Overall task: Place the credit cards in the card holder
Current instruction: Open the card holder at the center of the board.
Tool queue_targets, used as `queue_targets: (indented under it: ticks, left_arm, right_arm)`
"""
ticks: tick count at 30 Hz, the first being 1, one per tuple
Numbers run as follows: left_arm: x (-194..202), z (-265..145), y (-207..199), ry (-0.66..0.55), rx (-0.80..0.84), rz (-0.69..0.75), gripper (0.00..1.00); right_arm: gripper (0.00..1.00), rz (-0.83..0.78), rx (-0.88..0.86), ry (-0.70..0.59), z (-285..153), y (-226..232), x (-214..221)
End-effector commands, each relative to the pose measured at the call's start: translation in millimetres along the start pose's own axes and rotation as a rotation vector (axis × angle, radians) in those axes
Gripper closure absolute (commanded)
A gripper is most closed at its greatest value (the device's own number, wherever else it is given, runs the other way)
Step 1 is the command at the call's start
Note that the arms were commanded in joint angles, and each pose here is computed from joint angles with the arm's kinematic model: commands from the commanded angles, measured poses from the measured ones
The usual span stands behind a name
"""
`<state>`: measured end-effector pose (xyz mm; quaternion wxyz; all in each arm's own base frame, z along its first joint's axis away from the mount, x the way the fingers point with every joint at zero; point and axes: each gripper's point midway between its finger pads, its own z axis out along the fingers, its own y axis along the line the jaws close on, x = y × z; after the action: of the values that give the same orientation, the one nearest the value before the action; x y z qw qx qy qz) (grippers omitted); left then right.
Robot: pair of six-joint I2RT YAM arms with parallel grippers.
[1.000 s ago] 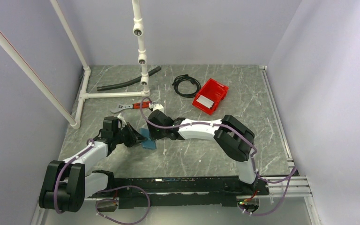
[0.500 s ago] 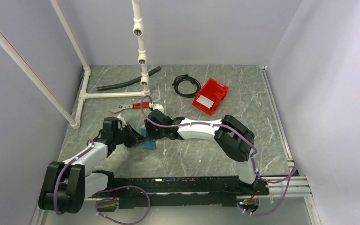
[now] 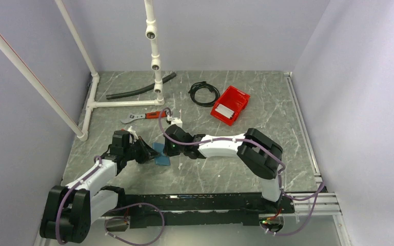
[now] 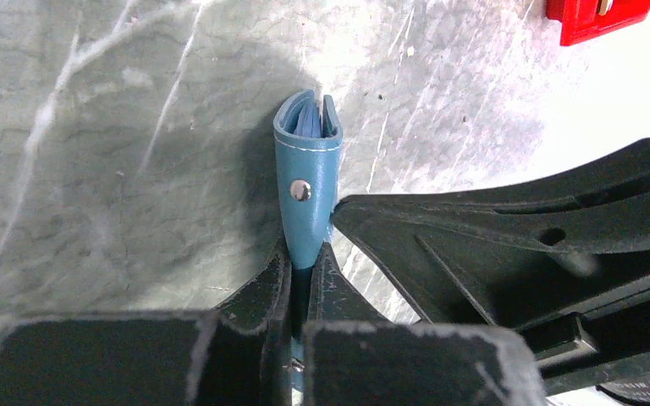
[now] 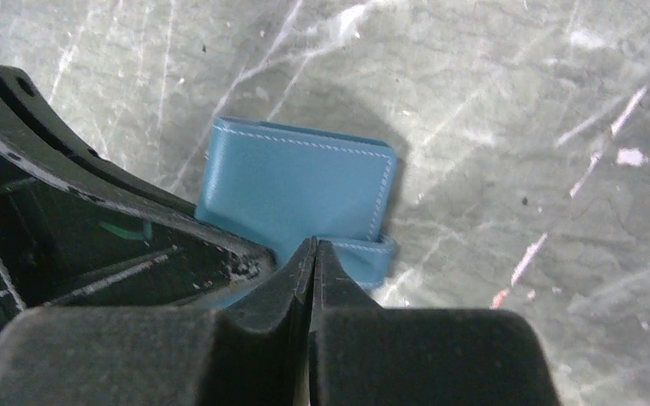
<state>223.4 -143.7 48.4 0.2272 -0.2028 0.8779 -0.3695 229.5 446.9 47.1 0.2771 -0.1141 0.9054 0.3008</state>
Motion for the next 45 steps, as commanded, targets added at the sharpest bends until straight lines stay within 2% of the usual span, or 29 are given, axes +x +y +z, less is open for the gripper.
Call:
queue_targets:
  ticks: [1, 6, 10, 15, 17, 20, 22, 25, 27, 29, 33, 45]
  left_arm:
    - [-18.6, -7.0, -7.4, -0.106, 0.012, 0.026, 1.00]
    - [-19.9, -12.2, -7.9, -0.122, 0.002, 0.042, 1.00]
    - [-14.7, -11.0, -11.8, -0.088, 0.032, 0.066, 1.00]
    - [-3.3, -9.4, -30.9, 0.004, 0.144, 0.076, 1.00]
    - [1.7, -12.0, -38.0, 0.046, 0.172, 0.070, 1.00]
    - [8.2, -17.9, -47.8, 0.111, 0.202, 0.076, 1.00]
    - [8.5, -21.3, -52.2, 0.134, 0.202, 0.089, 1.00]
    - [6.9, -25.5, -61.6, 0.133, 0.238, 0.109, 1.00]
    - [5.7, -27.3, -62.0, 0.128, 0.229, 0.126, 1.00]
    - [6.2, -28.6, -64.3, 0.128, 0.239, 0.136, 1.00]
    - [8.6, -28.4, -66.3, 0.128, 0.251, 0.157, 1.00]
    - [17.7, -30.9, -77.2, 0.104, 0.290, 0.260, 1.00]
  right_arm:
    - [1.00, -0.089, 0.225, 0.078, -16.4, -60.6, 35.7]
    - [1.00, -0.172, 0.348, 0.020, -35.7, -90.5, 25.9]
    - [1.00, -0.228, 0.191, -0.043, -46.6, -59.3, 5.5]
    - [0.62, -0.448, -0.115, -0.123, -62.7, -3.0, -19.6]
    - [0.51, -0.615, -0.224, -0.195, -76.0, 8.8, -24.7]
    - [0.43, -0.846, -0.406, -0.269, -99.0, 31.9, -23.2]
    - [0.42, -0.956, -0.525, -0.251, -103.1, 41.8, -12.0]
    - [0.43, -0.972, -0.653, -0.186, -97.4, 37.1, -3.0]
    - [0.42, -1.003, -0.715, -0.231, -100.7, 32.2, 0.1]
    - [0.41, -1.036, -0.725, -0.286, -102.6, 30.6, -0.3]
    - [0.41, -1.046, -0.729, -0.230, -90.8, 23.7, 1.6]
    - [0.40, -1.072, -0.733, -0.280, -82.8, 17.7, -8.8]
